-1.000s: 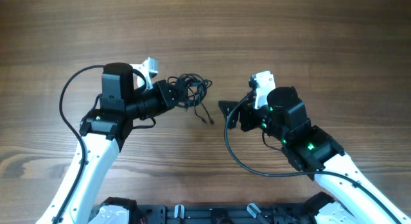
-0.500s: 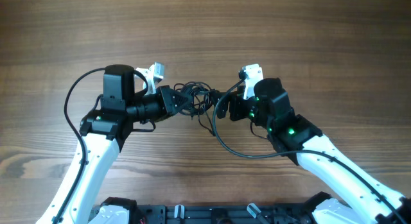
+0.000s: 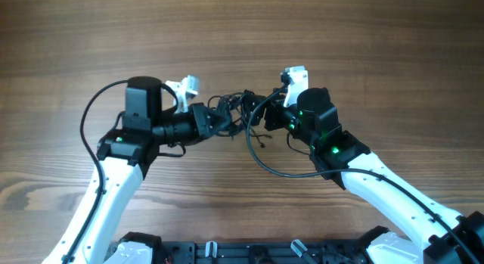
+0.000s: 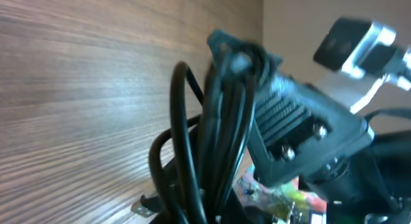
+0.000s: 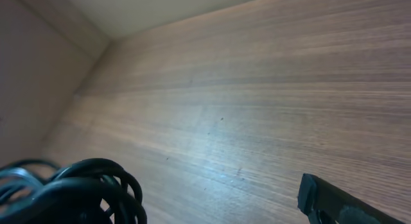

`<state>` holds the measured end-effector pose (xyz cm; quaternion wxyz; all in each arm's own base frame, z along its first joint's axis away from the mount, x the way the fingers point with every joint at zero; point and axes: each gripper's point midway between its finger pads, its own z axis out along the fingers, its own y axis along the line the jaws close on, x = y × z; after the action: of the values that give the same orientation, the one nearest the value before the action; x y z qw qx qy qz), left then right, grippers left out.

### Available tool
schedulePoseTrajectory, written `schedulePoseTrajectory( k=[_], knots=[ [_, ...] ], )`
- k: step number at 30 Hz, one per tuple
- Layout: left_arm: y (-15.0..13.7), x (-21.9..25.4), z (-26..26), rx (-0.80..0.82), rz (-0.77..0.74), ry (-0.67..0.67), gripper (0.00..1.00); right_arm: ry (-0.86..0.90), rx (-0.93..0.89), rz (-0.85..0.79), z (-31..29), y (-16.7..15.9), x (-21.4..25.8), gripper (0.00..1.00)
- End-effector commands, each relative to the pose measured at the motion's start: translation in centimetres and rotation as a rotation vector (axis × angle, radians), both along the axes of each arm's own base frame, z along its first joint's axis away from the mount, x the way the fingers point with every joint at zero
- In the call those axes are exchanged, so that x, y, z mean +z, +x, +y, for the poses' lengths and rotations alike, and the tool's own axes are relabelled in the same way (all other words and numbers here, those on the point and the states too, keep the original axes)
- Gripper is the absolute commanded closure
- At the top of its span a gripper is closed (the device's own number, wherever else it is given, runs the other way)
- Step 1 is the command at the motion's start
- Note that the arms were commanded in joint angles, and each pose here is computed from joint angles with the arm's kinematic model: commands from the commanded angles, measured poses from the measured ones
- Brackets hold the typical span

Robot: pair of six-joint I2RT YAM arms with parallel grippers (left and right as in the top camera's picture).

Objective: Untangle cables

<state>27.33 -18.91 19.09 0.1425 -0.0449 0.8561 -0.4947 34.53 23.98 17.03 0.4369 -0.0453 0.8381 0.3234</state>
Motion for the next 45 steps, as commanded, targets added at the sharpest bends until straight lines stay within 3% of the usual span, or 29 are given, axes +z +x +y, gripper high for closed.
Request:
schedulePoseTrajectory(
  k=[1, 5, 15, 19, 22, 28, 29, 31, 36, 39, 42, 45],
  knots=[
    [-3.2, 1.9, -3.1, -0.196, -0.015, -0.114, 0.96, -0.047, -0.149, 0.001, -2.1, 1.8, -0.9, 0.0],
    [-4.7, 4.3, -3.6, -0.331, -0.103, -0.227, 0.96, -0.081, -0.278, 0.025, -6.3, 3.8, -2.0, 0.0],
    [-4.3, 5.4, -3.1, -0.335, -0.155, -0.252, 0.96, -0.175, -0.556, 0.26, -18.8, 4.0, -6.8, 0.0],
    [-2.2, 3.8, -2.5, -0.216, -0.159, -0.145, 0.96, -0.153, -0.534, 0.276, -18.8, 3.9, -6.9, 0.0],
    [-0.5, 2.6, -1.7, -0.07, -0.064, -0.09, 0.94, -0.152, -0.522, 0.293, -18.6, 3.5, -7.0, 0.0],
    [-0.5, 2.0, -2.4, -0.05, -0.036, -0.067, 0.94, -0.069, -0.04, 0.207, -11.7, 1.1, -4.2, 0.01],
    [-0.4, 2.1, -2.4, -0.047, -0.045, -0.068, 0.94, -0.045, 0.081, 0.156, -10.4, 0.2, -3.0, 0.06],
    [-0.4, 2.4, -2.5, -0.042, -0.027, -0.087, 0.94, -0.007, 0.211, 0.092, -9.4, -0.9, -1.4, 0.11],
    [-0.5, 2.4, -2.6, -0.048, -0.008, -0.097, 0.94, 0.115, 0.483, -0.017, -7.0, -3.9, 1.5, 0.09],
    [-1.4, 2.3, -3.0, -0.211, -0.248, -0.033, 0.91, 0.217, 0.567, -0.006, -6.1, -5.3, 3.0, 0.12],
    [-0.8, 0.7, -2.7, -0.301, -0.49, 0.148, 0.86, 0.35, 0.476, 0.171, -6.1, -4.9, 3.5, 0.37],
    [0.4, -0.3, -2.3, -0.347, -0.671, 0.32, 0.86, 0.434, 0.446, 0.275, -5.9, -5.0, 4.0, 0.47]
  ],
)
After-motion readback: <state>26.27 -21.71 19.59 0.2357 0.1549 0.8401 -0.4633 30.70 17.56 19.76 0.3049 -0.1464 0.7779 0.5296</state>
